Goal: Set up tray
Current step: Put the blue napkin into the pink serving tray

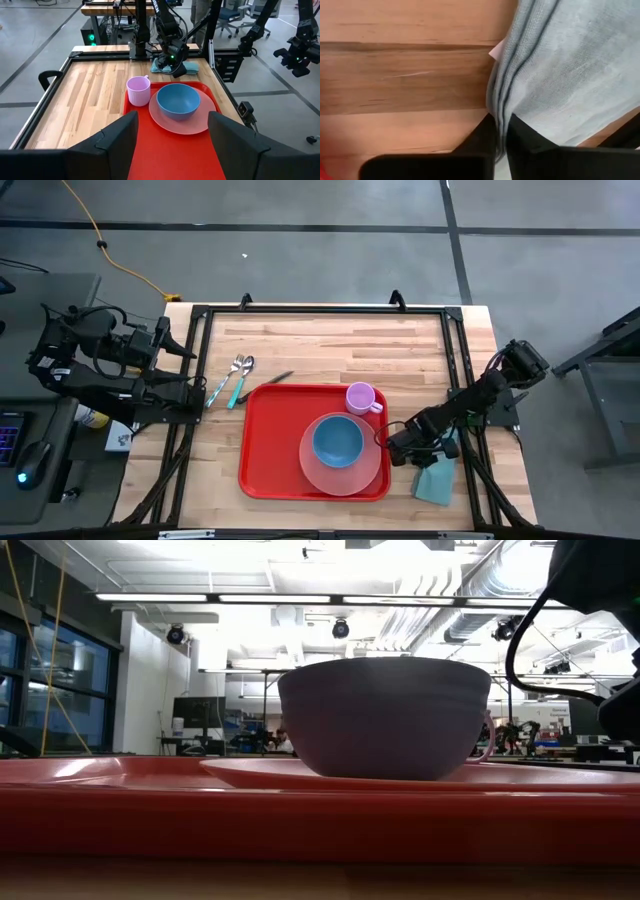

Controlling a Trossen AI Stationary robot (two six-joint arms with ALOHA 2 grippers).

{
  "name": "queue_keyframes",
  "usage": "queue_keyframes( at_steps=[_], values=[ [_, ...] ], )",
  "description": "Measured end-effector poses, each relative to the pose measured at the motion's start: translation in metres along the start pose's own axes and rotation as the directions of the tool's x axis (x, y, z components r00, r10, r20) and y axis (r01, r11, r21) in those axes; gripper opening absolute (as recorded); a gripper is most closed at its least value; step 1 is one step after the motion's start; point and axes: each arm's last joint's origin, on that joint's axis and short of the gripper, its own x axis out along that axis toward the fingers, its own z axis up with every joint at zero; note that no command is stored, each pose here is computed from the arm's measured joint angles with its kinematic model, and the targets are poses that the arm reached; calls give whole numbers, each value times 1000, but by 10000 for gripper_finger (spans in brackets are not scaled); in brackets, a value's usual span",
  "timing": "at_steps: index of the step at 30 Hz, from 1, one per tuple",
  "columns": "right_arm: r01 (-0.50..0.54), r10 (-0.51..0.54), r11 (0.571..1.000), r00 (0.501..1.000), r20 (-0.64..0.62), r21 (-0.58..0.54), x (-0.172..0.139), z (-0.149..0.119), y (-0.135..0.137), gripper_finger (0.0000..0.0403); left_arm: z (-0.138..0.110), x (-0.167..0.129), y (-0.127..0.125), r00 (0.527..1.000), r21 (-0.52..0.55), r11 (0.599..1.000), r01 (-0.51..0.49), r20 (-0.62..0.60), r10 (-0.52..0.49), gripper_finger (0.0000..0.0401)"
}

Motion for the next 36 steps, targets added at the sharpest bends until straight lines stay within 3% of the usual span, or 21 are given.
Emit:
queue_keyframes(
  at_steps=[10, 14, 20, 36],
  values=[
    [-7, 6, 998, 1000, -10, -58, -1, -1, 0, 1, 0, 0, 0, 1000, 0, 1000, 0, 0, 0, 273],
    [-66, 69, 996, 997, 38, -55, -10, -3, -3, 1, 0, 0, 0, 1000, 0, 1000, 0, 0, 0, 273],
    [-143, 150, 988, 977, 153, -57, -30, -6, -13, 0, 0, 0, 0, 1000, 2, 1000, -1, 0, 1, 273],
    [-85, 109, 991, 958, 266, -99, -110, -39, -20, 0, 0, 0, 0, 1000, 4, 1000, -1, 0, 1, 273]
  ],
)
